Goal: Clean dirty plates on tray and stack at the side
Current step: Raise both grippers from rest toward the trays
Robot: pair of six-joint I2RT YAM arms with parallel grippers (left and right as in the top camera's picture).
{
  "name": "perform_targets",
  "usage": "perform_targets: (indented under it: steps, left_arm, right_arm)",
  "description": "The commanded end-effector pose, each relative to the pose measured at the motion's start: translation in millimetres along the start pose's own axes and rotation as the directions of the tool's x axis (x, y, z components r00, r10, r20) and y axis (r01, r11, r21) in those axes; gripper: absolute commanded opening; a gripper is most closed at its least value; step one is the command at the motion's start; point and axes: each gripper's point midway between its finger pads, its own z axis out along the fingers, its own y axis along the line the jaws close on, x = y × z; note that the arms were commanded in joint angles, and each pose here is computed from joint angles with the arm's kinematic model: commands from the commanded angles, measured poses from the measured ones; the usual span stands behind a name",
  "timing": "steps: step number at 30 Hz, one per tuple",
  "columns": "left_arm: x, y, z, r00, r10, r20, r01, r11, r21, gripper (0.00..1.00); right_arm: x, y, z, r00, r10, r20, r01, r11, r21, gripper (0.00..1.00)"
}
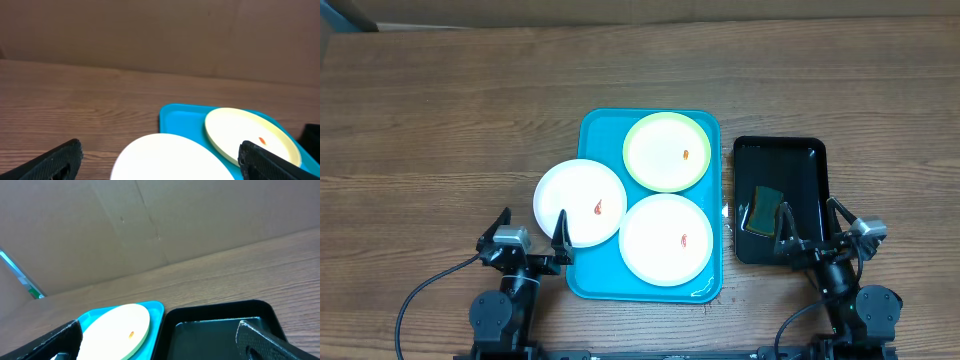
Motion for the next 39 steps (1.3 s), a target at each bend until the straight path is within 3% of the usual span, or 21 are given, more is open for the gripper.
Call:
perform_targets:
  steps: [1,6,9,16,19,23,29,34,39]
  left_arm:
    - [3,8,0,1.000,0.018,-0.009,-0.018,0.999,-0.045,1.00]
    - [5,0,0,0.998,-0.065,-0.018,0.065,0.998,-0.001,1.00]
    - [0,-16,-1,0.991,-0.136,-0.012,0.136,0.987,0.089,1.00]
    - [-73,-46,-17,0.957,-0.116,0.265,0.044,0.963,0.264,1.00]
    - [-92,-54,-25,0.947,-0.116,0.301,0.022,0.954,0.298,1.00]
    - [-105,-62,-31,0.968,-0.114,0.224,0.040,0.950,0.311,1.00]
    - [-150,-69,-40,0.988,-0.043,0.148,0.000,0.961,0.278,1.00]
    - [-153,-74,-29,0.991,-0.061,-0.122,0.092,0.961,0.260,1.00]
    - [-147,-91,-10,0.936,-0.074,-0.344,0.186,0.933,0.308,1.00]
  right_arm:
    - [1,-4,0,1.000,-0.001,0.008,0.001,1.000,0.015,1.00]
    - [3,3,0,1.000,-0.001,-0.007,0.001,1.000,-0.027,1.00]
    - [7,17,-1,1.000,-0.005,-0.030,0.002,0.994,-0.107,1.00]
    - [1,47,-8,0.999,-0.024,-0.048,0.011,0.966,-0.257,1.00]
    - [-22,60,-14,0.999,-0.034,-0.006,0.031,0.958,-0.285,1.00]
    - [-62,77,-27,0.999,-0.039,0.009,0.040,0.958,-0.285,1.00]
    - [-86,88,-32,0.975,0.033,-0.222,-0.078,0.977,-0.198,1.00]
    - [-111,93,-16,0.908,0.096,-0.407,-0.150,0.983,-0.104,1.00]
    - [-117,90,8,0.860,0.167,-0.482,-0.215,0.975,-0.047,1.00]
